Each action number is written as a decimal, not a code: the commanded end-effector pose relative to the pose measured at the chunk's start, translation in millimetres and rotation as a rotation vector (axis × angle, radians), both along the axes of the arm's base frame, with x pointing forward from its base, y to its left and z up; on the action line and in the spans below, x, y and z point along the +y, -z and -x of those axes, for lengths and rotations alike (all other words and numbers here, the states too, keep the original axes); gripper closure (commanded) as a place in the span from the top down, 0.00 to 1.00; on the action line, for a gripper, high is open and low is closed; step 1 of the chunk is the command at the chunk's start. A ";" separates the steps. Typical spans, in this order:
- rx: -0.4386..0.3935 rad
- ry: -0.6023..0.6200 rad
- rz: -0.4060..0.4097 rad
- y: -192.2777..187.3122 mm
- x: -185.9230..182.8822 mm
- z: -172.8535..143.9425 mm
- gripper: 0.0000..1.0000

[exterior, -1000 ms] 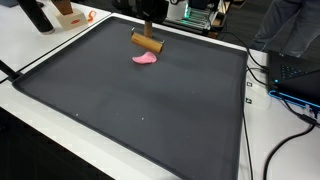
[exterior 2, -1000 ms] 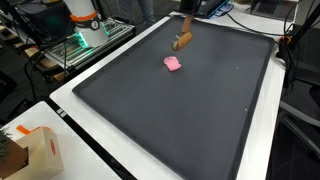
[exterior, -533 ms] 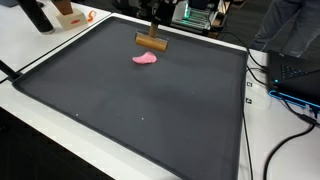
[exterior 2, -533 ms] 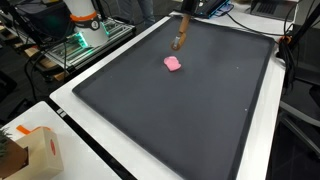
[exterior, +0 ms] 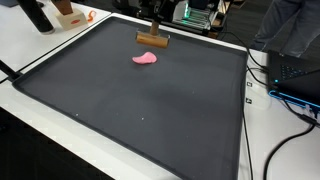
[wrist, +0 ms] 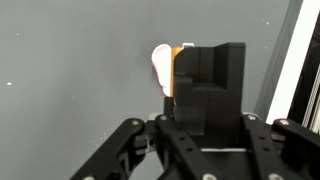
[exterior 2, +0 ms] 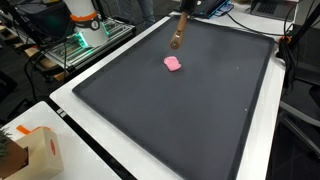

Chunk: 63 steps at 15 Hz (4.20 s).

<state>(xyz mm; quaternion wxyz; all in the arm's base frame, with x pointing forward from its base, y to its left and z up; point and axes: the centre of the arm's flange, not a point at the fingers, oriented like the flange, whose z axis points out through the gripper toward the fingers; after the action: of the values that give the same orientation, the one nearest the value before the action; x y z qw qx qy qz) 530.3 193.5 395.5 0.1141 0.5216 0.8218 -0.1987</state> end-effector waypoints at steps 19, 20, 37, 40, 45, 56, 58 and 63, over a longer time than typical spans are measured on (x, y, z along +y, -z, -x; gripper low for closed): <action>-0.131 0.328 -0.255 -135.1 -48.5 41.4 0.48; -0.140 0.344 -0.259 -140.5 -53.2 42.7 0.48; -0.050 0.274 -0.270 -14.7 -72.0 19.7 0.23; -0.036 0.309 -0.244 15.0 -86.4 22.5 0.23; -0.068 0.336 -0.272 45.6 -105.5 23.8 0.23; -0.155 0.409 -0.257 83.0 -119.3 22.5 0.23; -0.165 0.416 -0.240 86.7 -117.7 21.6 0.23; -0.164 0.434 -0.219 94.6 -114.4 20.1 0.23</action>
<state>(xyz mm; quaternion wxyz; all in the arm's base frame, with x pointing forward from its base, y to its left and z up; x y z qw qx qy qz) 508.5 82.1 327.5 0.0679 0.7046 0.7017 -0.0809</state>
